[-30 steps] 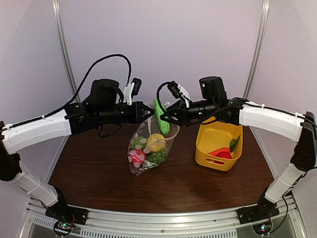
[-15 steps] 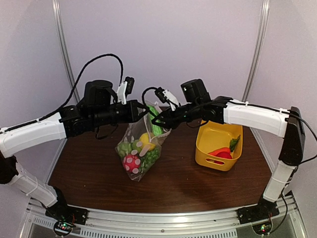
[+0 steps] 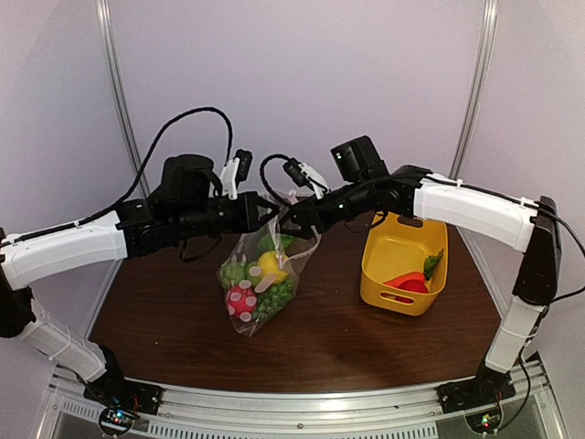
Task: Place the food in the zip-top bag and seal the zipper
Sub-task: Place the fake vegetable in the zipper food storage bag, then adjust the zipper food storage bag at the center of the board.
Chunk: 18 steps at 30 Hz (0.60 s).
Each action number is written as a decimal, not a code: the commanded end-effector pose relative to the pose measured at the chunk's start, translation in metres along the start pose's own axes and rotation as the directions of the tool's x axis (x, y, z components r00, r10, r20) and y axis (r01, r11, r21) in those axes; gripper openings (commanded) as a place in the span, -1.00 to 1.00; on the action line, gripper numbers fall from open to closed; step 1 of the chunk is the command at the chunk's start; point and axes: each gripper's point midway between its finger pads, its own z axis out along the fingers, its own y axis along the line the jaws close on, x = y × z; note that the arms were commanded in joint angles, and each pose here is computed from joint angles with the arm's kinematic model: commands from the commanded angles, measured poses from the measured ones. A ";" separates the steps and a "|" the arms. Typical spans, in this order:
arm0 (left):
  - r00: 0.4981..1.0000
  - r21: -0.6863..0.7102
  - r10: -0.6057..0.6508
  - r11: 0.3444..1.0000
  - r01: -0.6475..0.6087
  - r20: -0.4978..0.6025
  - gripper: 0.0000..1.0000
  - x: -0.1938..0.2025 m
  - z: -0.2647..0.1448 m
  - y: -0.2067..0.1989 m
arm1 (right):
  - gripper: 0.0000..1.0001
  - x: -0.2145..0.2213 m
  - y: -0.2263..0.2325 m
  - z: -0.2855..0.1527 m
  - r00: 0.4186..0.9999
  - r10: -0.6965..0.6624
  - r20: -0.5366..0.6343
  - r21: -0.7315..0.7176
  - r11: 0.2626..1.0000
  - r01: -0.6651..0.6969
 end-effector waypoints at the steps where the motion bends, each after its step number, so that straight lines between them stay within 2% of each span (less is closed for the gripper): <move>1: 0.997 -0.014 0.018 1.000 -0.017 0.078 -1.00 -0.017 -0.010 -0.001 | 0.40 -0.029 0.006 -0.055 0.997 -0.050 0.065 0.058 0.997 0.046; 5: 0.998 -0.014 0.021 1.000 -0.020 0.067 -1.00 -0.012 -0.009 0.000 | 0.22 -0.029 -0.022 -0.078 0.992 -0.072 0.107 0.246 0.968 0.044; 7: 0.998 -0.013 0.020 1.000 -0.019 0.067 -1.00 -0.011 -0.008 0.002 | 0.20 -0.021 -0.034 -0.076 0.995 -0.059 0.083 0.296 0.955 0.032; 10: 0.998 -0.010 0.019 1.000 -0.018 0.062 -1.00 -0.009 -0.008 0.001 | 0.24 -0.003 -0.039 -0.061 1.000 -0.019 0.023 0.277 0.961 0.012; 12: 0.998 -0.007 0.019 1.000 -0.019 0.063 -1.00 -0.010 -0.008 0.000 | 0.43 0.008 -0.042 -0.051 1.000 0.001 -0.012 0.266 0.964 0.002; 13: 0.998 -0.006 0.021 1.000 -0.020 0.064 -1.00 -0.010 -0.008 0.000 | 0.46 0.014 -0.044 -0.047 1.000 0.012 -0.029 0.269 0.963 -0.004; 18: 0.998 -0.005 0.024 1.000 -0.024 0.065 -1.00 -0.012 -0.009 -0.001 | 0.19 0.035 -0.051 -0.029 0.993 0.064 -0.097 0.256 0.966 -0.038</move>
